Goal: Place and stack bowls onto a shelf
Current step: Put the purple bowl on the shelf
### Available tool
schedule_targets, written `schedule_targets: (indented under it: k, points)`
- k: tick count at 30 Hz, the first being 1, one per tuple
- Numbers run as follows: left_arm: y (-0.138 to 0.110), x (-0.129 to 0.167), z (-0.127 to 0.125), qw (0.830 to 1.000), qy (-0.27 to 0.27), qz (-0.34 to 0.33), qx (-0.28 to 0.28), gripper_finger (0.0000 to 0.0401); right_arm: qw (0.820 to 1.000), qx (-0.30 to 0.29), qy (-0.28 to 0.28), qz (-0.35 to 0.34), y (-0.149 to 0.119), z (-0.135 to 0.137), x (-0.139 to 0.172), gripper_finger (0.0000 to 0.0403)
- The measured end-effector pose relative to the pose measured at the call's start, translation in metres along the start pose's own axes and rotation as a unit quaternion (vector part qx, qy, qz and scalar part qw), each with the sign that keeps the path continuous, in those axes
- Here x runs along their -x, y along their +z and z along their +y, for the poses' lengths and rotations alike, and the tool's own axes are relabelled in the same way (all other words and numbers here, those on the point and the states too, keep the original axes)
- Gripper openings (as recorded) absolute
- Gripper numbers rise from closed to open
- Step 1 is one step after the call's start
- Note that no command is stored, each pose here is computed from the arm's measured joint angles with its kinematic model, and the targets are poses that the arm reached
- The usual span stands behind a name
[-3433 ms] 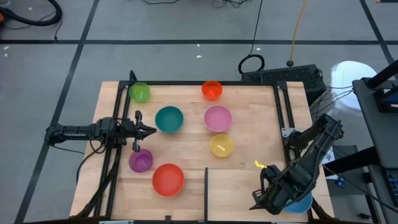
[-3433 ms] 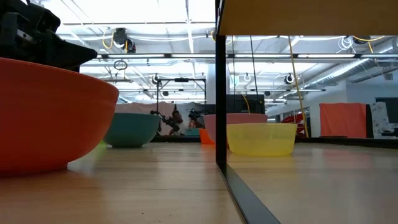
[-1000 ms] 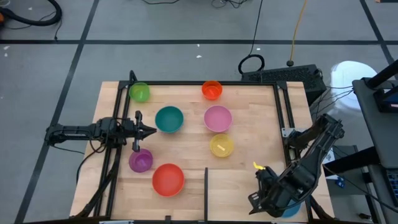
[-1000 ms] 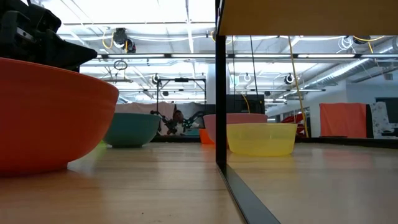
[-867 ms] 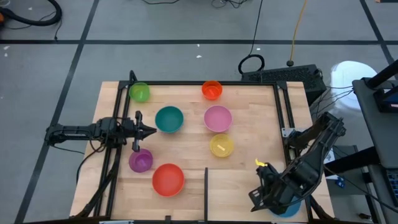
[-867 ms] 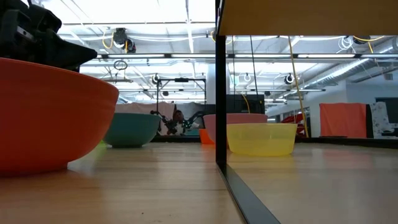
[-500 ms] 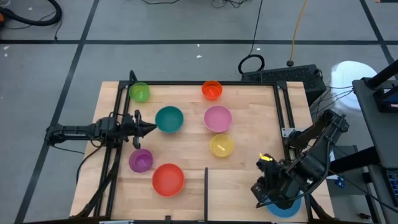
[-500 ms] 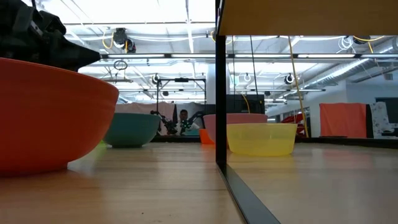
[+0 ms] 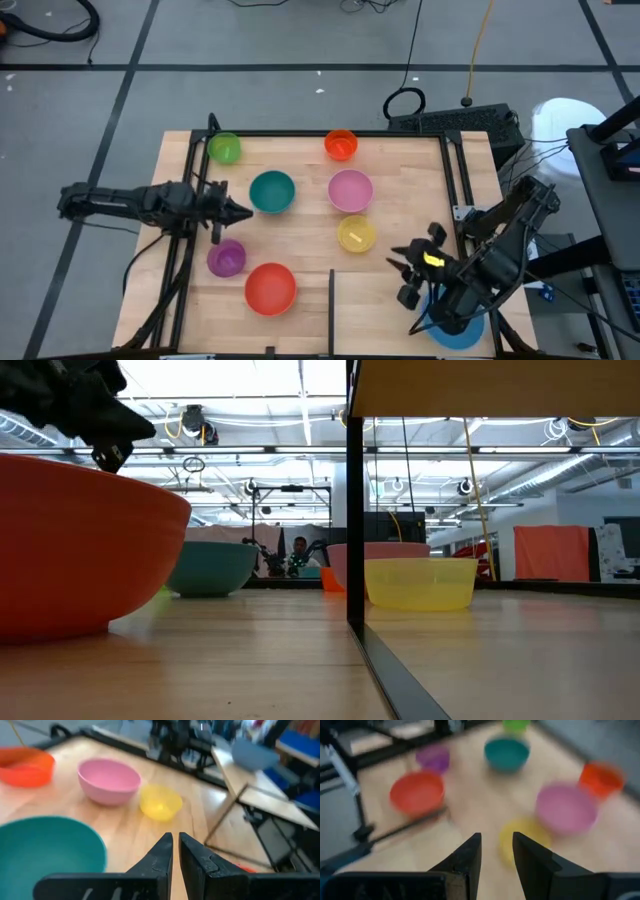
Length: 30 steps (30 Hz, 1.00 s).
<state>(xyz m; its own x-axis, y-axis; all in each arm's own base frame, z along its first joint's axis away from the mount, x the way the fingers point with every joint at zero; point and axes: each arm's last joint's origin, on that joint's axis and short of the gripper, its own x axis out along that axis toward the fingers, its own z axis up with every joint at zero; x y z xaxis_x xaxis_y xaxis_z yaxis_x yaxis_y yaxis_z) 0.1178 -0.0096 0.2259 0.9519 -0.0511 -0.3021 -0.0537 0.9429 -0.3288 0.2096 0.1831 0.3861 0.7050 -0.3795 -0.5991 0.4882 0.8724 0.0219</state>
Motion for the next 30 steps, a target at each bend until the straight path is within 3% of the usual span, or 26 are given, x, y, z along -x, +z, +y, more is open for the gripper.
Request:
schedule_targets:
  k: [6, 12, 18, 22, 26, 30]
  points:
    - [0.002, -0.013, -0.019, 0.989, 0.014, 0.145, -0.001, 0.0035, 0.993, 0.069, -0.009, -0.095, -0.014, 0.021, -0.026, 0.0105]
    - [-0.003, -0.026, -0.047, 0.969, 0.010, 0.245, -0.022, 0.0035, 0.980, 0.114, -0.014, -0.165, -0.033, 0.038, -0.067, 0.0105]
    - [-0.023, -0.029, -0.074, 0.940, 0.001, 0.340, -0.034, 0.0035, 0.969, 0.133, 0.075, -0.192, -0.053, 0.046, -0.100, 0.0105]
    - [-0.034, -0.027, -0.091, 0.930, -0.010, 0.367, -0.031, 0.0035, 0.954, 0.142, 0.140, -0.222, -0.063, 0.046, -0.111, 0.0105]
    - [-0.048, -0.022, -0.101, 0.915, -0.009, 0.401, -0.046, 0.0041, 0.945, 0.161, 0.148, -0.242, -0.065, 0.046, -0.112, 0.0105]
    - [-0.062, -0.017, -0.104, 0.900, 0.030, 0.431, -0.051, 0.0081, 0.941, 0.183, 0.142, -0.245, -0.065, 0.045, -0.112, 0.0105]
